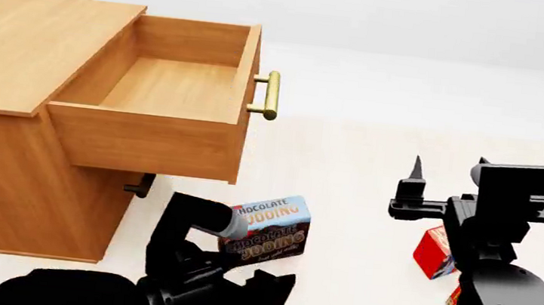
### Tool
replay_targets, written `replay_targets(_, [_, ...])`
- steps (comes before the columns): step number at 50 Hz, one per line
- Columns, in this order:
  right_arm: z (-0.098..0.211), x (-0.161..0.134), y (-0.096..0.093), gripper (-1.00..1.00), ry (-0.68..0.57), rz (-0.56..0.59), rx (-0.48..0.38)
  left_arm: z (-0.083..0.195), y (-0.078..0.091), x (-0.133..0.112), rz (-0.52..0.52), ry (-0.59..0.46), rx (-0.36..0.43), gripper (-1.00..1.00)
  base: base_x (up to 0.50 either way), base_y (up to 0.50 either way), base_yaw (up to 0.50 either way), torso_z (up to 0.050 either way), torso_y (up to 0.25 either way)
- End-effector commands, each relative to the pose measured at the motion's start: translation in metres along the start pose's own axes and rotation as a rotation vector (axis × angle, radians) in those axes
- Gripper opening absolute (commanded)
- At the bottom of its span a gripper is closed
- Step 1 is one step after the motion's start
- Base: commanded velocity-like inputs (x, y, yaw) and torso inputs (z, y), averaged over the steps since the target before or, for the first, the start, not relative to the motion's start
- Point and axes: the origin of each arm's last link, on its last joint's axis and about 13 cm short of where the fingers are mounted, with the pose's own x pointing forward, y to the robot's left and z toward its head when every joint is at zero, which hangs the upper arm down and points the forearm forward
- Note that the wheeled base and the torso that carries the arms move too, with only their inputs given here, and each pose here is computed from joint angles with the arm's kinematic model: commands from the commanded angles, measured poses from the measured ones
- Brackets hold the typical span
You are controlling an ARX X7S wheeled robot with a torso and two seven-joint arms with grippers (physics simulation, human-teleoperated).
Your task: Put the bowl in the top drawer of the cabinet.
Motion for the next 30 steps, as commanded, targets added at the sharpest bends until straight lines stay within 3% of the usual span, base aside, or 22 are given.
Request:
replay_targets(1, [-0.011, 0.010, 0.004, 1.00, 0.027, 0.014, 0.006, -0.023, 0.013, 0.011, 0.016, 0.087, -0.046, 1.00, 0.00, 0.00, 0.00, 0.000, 0.000])
replay_targets(16, [-0.014, 0.008, 0.005, 1.00, 0.044, 0.006, 0.005, -0.056, 0.008, 0.017, -0.040, 0.231, -0.091, 1.00, 0.00, 0.00, 0.00, 0.000, 0.000])
replay_targets(30, [-0.019, 0.010, 0.010, 1.00, 0.044, 0.027, -0.003, -0.067, 0.003, 0.029, -0.053, 0.282, -0.104, 1.00, 0.00, 0.00, 0.00, 0.000, 0.000])
